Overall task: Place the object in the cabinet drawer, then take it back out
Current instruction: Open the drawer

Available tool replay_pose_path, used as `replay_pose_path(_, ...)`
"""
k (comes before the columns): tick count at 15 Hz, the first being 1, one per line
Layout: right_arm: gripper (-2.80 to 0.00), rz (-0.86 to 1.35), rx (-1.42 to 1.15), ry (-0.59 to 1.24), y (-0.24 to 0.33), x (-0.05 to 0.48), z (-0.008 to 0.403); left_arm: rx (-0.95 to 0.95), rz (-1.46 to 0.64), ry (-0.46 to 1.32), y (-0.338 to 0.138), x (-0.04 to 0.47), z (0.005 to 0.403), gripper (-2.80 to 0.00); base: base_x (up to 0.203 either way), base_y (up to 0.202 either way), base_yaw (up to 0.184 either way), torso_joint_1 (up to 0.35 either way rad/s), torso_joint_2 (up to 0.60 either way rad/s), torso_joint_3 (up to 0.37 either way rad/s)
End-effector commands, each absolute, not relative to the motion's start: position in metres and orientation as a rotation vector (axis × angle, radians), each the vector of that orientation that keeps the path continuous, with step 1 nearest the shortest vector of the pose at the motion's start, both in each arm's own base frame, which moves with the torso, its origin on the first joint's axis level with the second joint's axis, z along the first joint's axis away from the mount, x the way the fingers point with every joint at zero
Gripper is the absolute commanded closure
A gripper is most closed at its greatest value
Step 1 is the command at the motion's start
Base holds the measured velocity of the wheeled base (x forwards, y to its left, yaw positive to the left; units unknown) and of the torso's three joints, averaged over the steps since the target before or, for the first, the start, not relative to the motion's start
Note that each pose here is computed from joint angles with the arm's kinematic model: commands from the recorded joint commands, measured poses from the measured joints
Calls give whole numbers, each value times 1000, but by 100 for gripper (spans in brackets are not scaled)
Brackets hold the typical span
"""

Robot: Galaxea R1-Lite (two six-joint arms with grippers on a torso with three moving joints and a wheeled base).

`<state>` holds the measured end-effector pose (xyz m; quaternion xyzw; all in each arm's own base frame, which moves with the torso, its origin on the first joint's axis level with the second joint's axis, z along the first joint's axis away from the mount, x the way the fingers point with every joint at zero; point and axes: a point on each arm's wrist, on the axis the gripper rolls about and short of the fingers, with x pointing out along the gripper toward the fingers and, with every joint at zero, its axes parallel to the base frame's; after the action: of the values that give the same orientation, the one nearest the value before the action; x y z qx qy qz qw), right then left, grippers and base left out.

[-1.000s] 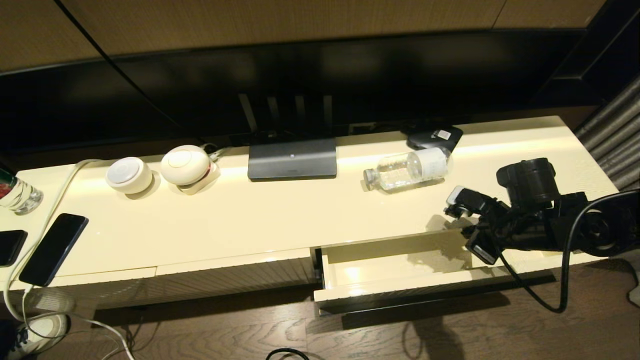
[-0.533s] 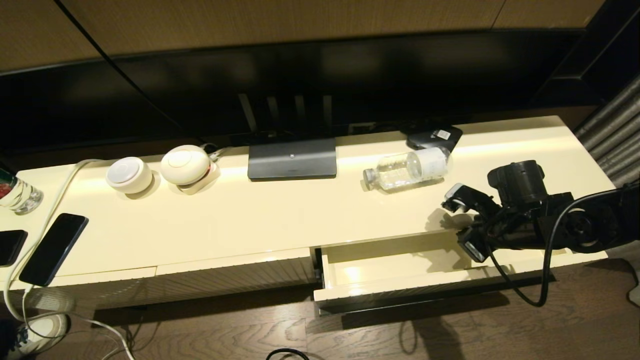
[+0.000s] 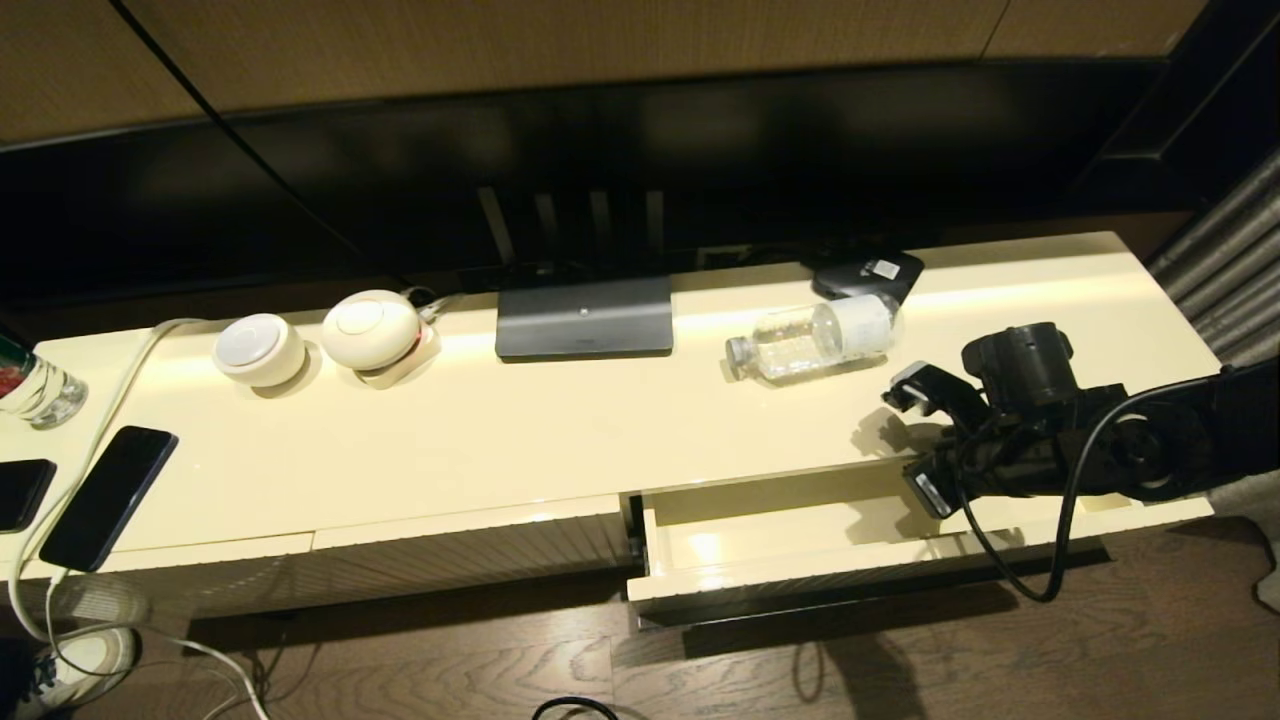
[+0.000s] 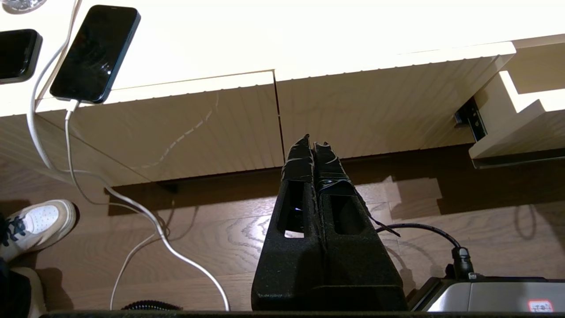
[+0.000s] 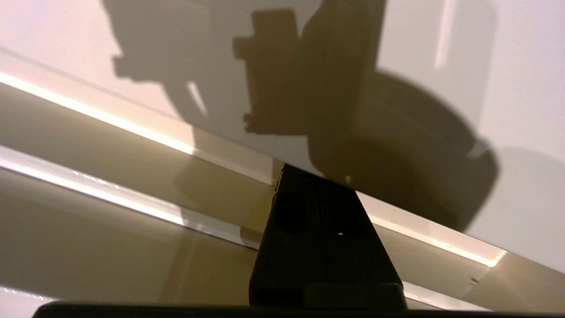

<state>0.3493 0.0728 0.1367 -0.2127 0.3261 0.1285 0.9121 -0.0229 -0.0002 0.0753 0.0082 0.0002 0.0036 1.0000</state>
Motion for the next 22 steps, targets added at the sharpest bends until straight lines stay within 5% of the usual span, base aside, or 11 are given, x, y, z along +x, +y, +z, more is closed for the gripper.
replay_pose_path(1, 0, 254, -394, 713, 74, 348, 131, 17, 8, 5, 0, -23, 74, 0, 0, 0, 0, 0, 0, 0)
replay_pose_path(22, 0, 113, -153, 1085, 71, 297, 112, 17, 8, 5, 0, -23, 74, 0, 0, 0, 0, 0, 0, 0)
